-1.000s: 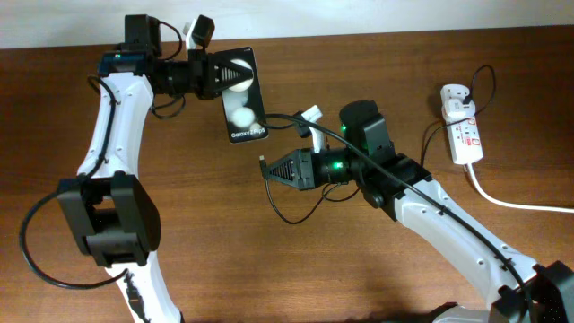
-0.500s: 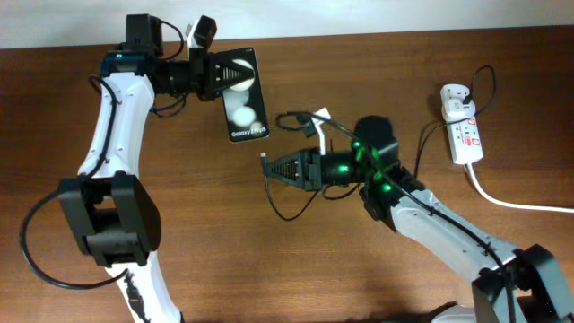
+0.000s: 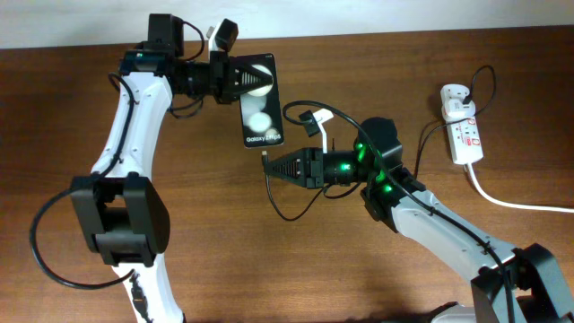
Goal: Plug charger to phone and switch on socket
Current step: 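Lift the plug with the right gripper toward the phone's bottom port, then push the plug into the phone's port with the right gripper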
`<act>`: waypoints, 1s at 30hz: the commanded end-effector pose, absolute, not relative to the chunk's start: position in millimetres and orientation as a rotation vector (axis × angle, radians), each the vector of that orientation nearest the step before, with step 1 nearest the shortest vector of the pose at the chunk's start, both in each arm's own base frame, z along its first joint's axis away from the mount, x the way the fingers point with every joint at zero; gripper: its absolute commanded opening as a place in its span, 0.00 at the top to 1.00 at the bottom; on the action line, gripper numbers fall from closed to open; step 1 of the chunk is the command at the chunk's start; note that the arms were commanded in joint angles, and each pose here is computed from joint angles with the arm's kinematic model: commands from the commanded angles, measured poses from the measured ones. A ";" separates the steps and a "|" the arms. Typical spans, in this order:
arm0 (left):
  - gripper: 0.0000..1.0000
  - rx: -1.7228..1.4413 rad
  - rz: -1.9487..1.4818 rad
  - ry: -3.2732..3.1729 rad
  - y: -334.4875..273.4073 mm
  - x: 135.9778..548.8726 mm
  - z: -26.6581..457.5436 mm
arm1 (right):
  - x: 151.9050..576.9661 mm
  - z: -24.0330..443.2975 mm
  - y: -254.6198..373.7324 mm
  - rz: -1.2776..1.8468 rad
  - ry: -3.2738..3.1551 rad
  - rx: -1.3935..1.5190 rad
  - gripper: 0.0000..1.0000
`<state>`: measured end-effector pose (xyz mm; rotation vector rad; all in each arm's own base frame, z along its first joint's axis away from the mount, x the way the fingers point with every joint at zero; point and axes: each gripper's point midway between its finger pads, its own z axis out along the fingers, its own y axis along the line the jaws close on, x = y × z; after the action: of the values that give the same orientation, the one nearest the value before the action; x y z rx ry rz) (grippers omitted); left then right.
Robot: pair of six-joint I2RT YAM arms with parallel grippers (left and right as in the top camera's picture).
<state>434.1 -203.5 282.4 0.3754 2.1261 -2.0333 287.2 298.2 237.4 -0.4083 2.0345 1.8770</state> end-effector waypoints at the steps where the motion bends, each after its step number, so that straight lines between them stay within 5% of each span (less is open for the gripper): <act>1: 1.00 0.393 -2.061 2.102 -205.2 431.7 290.4 | 288.7 233.0 297.3 1.874 2.034 -0.407 0.96; 30: 1.00 0.366 -2.041 2.083 -189.9 438.2 291.2 | 290.7 232.8 297.1 1.936 2.093 -0.291 0.96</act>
<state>438.5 -194.3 282.1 0.3512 2.1227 -2.0190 291.3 298.4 236.7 -0.2918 2.0845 1.9298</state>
